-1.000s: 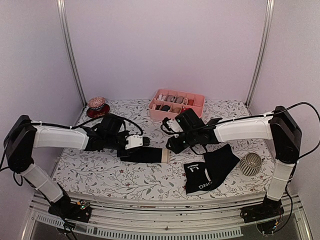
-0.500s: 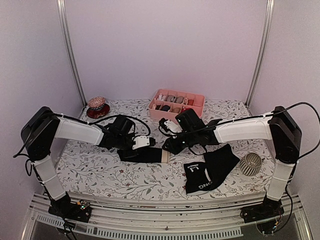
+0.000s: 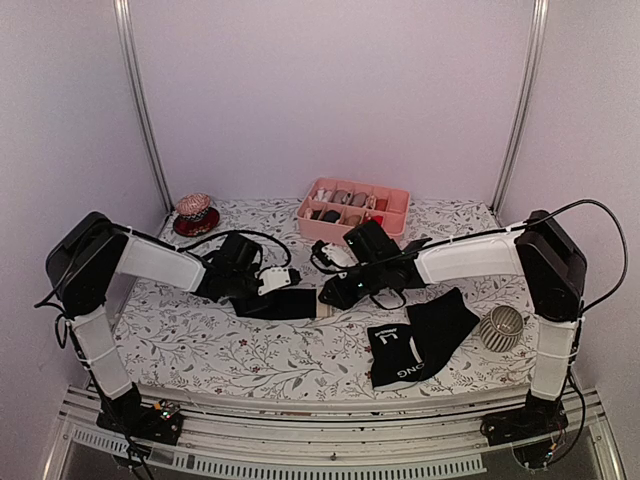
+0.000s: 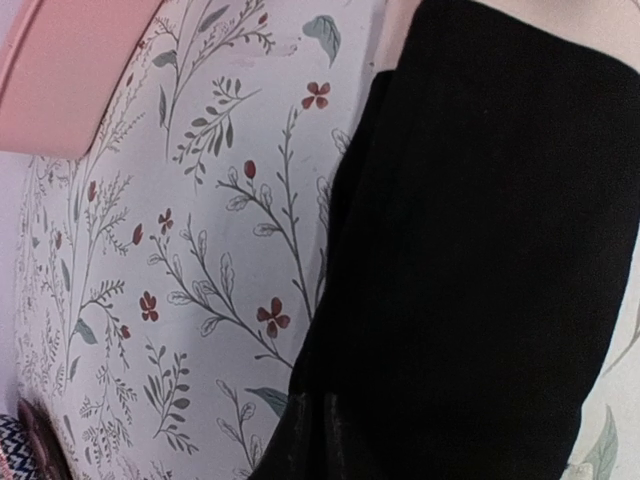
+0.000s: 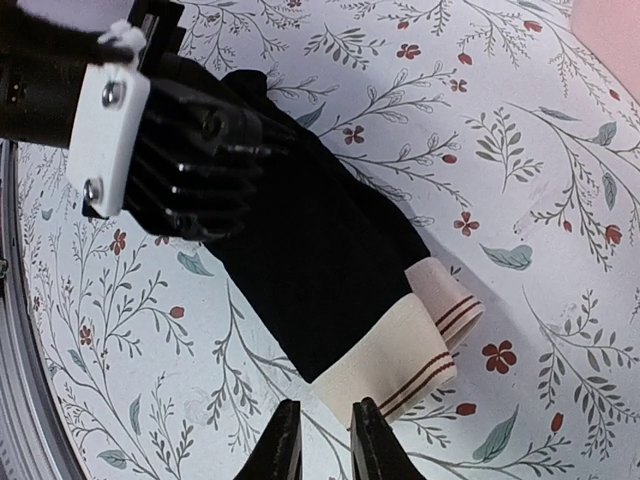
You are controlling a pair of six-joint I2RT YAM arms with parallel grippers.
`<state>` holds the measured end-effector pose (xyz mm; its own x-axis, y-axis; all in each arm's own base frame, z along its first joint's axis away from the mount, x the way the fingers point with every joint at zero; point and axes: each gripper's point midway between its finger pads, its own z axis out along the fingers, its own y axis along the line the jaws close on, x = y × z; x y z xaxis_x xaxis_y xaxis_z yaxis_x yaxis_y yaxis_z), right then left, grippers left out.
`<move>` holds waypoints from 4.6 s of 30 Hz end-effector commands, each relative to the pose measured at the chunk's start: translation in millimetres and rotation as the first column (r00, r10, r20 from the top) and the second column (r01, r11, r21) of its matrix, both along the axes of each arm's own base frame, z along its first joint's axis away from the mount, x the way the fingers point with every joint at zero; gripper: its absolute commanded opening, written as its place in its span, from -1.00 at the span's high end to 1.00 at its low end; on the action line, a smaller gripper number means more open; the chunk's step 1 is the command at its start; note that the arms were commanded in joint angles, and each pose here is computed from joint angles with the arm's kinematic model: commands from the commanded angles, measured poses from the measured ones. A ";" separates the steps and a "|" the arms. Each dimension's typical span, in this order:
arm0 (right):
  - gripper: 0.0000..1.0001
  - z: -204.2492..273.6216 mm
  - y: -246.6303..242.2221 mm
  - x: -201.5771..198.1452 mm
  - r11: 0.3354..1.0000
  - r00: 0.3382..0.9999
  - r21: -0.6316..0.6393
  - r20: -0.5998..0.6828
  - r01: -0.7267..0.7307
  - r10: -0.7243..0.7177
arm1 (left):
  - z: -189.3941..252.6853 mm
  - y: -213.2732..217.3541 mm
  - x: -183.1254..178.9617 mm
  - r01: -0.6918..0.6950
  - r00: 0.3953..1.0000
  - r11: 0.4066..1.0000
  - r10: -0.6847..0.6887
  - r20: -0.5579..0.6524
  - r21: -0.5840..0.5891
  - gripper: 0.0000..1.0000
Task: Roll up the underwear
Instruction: Smooth out the underwear at the center of the board, then rotate the underwear at the center of the board.
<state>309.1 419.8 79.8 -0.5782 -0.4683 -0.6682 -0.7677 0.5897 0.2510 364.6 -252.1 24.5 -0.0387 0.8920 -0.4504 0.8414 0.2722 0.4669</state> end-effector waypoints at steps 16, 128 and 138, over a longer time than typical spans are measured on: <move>0.69 -55.3 6.1 61.7 0.996 0.985 0.077 -0.173 0.038 -0.024 | -17.1 17.6 -2.2 -0.046 0.999 0.999 0.045 -0.024 -0.004 0.82; -0.98 19.7 -112.1 1.1 0.965 0.956 -0.082 0.180 0.247 -0.230 | -29.9 37.2 -97.8 0.068 0.949 0.995 -0.039 -0.313 0.079 -0.32; -0.98 -11.6 -124.7 13.1 0.937 0.944 -0.201 0.227 0.287 -0.240 | 8.6 -62.1 -150.3 0.251 0.845 0.962 -0.272 -0.460 -0.109 -0.97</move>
